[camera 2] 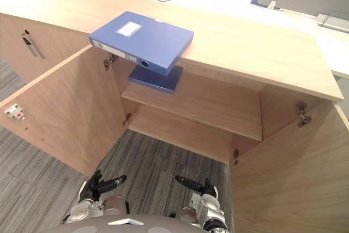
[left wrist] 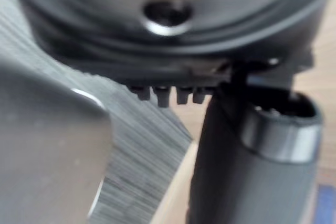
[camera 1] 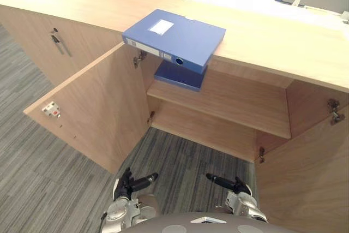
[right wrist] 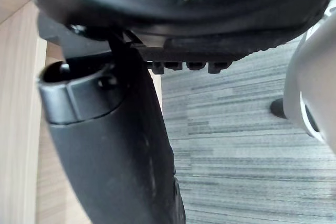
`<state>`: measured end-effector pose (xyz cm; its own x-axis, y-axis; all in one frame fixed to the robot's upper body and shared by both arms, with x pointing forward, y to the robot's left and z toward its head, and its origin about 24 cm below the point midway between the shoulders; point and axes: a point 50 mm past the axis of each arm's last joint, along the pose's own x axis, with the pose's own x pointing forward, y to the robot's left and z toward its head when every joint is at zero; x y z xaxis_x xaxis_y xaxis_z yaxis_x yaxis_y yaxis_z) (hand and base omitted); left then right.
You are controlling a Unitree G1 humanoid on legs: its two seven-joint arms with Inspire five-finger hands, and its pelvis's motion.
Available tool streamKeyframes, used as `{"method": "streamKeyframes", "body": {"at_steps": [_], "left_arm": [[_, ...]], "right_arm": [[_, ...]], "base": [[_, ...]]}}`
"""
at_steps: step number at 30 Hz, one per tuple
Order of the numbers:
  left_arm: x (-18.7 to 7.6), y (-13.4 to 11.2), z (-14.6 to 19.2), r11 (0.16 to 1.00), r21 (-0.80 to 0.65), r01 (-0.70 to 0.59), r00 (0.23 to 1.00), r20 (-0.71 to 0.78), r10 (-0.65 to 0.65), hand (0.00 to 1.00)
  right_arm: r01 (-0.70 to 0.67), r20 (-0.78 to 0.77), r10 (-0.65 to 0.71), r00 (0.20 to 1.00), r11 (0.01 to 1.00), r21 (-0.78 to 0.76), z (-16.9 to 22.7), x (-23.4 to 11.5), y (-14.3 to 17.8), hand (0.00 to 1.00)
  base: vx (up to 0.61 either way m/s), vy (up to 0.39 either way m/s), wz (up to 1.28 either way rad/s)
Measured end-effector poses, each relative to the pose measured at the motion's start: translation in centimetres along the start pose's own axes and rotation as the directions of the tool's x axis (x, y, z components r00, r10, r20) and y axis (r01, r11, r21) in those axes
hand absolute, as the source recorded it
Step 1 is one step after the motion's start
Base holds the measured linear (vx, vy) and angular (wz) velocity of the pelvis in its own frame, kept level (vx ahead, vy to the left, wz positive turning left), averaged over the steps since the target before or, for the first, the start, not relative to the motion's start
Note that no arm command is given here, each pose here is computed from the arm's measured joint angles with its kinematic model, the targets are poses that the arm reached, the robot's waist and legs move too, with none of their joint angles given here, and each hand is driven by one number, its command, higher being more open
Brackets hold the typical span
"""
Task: Walk over to the cabinet, pick up the folder, carry it to the office cabinet, place the folder inside the office cabinet, then close the office cabinet door
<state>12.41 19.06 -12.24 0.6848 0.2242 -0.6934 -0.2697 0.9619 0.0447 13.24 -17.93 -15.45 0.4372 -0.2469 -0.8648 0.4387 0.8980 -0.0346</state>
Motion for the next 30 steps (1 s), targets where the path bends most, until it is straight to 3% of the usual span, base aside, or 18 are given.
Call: {"method": "streamKeyframes", "body": {"at_steps": [3, 8, 11, 16, 19, 22, 26, 28, 30], "left_arm": [[-0.9, -0.7, 0.2, 0.998, 0.037, 0.057, 0.998, 0.036, -0.058, 1.0], [-1.6, -0.5, 2.8, 0.993, 0.053, 0.103, 0.981, 0.157, -0.11, 1.0], [-2.8, -0.3, 3.2, 0.98, -0.102, 0.173, 0.968, 0.199, -0.15, 1.0], [-4.3, -3.5, 4.5, 0.851, -0.357, 0.385, 0.913, 0.282, -0.295, 1.0], [-6.0, -6.2, 5.9, 0.787, -0.345, 0.512, 0.848, 0.35, -0.398, 1.0], [-7.3, -7.4, 7.6, 0.731, -0.336, 0.594, 0.789, 0.42, -0.448, 1.0], [-8.1, -7.2, 9.6, 0.747, -0.292, 0.597, 0.761, 0.5, -0.412, 1.0], [-8.1, -6.6, 10.2, 0.801, -0.277, 0.531, 0.782, 0.524, -0.337, 1.0], [-7.7, -5.2, 10.4, 0.877, -0.288, 0.384, 0.828, 0.528, -0.189, 1.0]], "right_arm": [[0.028, -0.023, -0.028, 0.999, 1.0, -0.015, -0.5, 0.1, -1.1, 1.0], [0.003, -0.014, -0.003, 1.0, 1.0, -0.017, 0.0, 0.1, -0.4, 1.0], [-0.03, -0.015, 0.028, 0.999, 0.997, -0.076, -0.3, 0.1, -0.1, 1.0], [-0.053, -0.05, 0.045, 0.998, 0.984, -0.169, -1.7, -0.2, -0.5, 1.0], [-0.045, -0.07, 0.032, 0.997, 0.98, -0.194, -2.2, -0.3, -1.3, 1.0], [-0.031, -0.083, 0.011, 0.997, 0.97, -0.242, -2.6, -0.3, -2.3, 1.0], [-0.023, -0.086, 0.002, 0.996, 0.967, -0.252, -2.8, -0.3, -2.7, 1.0], [-0.019, -0.085, -0.002, 0.996, 0.968, -0.25, -2.8, -0.3, -2.7, 1.0], [-0.017, -0.086, -0.005, 0.996, 0.967, -0.253, -3.0, -0.4, -2.7, 1.0]], "base": [[0.26, 0.266, -0.33], [0.2, 0.198, -0.05], [0.12, 0.041, -0.12], [0.04, -0.067, 0.02], [-0.05, -0.076, 0.03], [-0.1, -0.034, 0.03], [-0.12, -0.007, 0.0], [-0.12, 0.014, 0.11], [-0.12, 0.02, 0.11]]}}
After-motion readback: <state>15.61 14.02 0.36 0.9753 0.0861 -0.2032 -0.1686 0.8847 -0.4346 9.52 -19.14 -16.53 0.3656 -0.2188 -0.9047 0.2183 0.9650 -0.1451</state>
